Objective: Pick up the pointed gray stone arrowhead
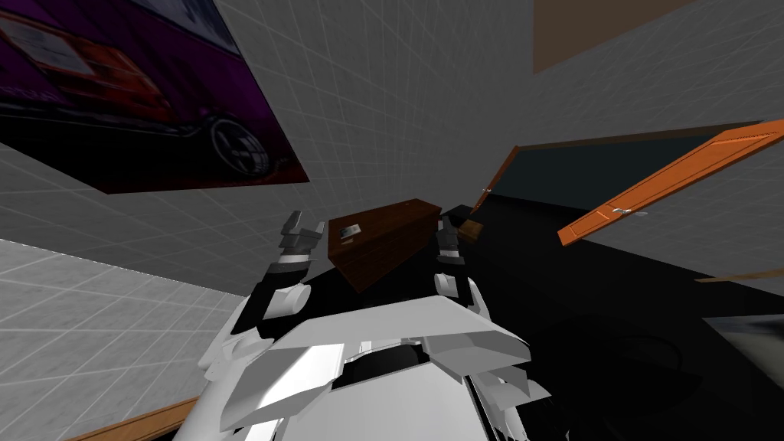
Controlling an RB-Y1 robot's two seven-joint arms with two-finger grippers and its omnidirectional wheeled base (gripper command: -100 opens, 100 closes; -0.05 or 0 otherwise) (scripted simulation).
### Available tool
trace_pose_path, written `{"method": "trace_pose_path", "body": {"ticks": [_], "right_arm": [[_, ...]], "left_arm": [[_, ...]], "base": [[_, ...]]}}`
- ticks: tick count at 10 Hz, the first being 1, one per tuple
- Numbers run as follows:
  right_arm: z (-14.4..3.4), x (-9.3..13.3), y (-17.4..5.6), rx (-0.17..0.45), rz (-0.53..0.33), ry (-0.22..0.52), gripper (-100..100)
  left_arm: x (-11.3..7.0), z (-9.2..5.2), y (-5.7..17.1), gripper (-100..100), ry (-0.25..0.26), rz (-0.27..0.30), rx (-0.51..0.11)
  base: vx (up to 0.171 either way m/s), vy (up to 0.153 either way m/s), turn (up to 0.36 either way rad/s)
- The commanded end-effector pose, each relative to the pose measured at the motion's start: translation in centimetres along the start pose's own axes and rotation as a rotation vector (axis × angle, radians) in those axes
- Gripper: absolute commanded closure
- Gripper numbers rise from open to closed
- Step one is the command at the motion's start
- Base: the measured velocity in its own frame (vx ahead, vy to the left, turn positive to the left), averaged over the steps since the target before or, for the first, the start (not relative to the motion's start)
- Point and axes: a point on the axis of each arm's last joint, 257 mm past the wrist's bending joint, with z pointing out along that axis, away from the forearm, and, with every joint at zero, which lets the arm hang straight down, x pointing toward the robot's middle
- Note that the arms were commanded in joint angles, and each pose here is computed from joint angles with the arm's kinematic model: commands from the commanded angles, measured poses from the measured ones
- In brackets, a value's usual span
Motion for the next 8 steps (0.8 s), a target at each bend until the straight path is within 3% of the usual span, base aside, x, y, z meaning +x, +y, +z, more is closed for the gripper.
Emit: {"method": "trace_pose_path", "body": {"ticks": [1,8], "right_arm": [[0.0,0.0,0.0,0.0,0.0,0.0,0],[0.0,0.0,0.0,0.0,0.0,0.0,0]], "left_arm": [[-0.2,0.2,0.7,-100,0.0,-0.015,-0.031],[-2.4,1.7,4.3,-100,0.001,-0.117,-0.218]], "base": [[0.006,-0.001,-0.014],[0.012,-0.004,-0.03]]}}
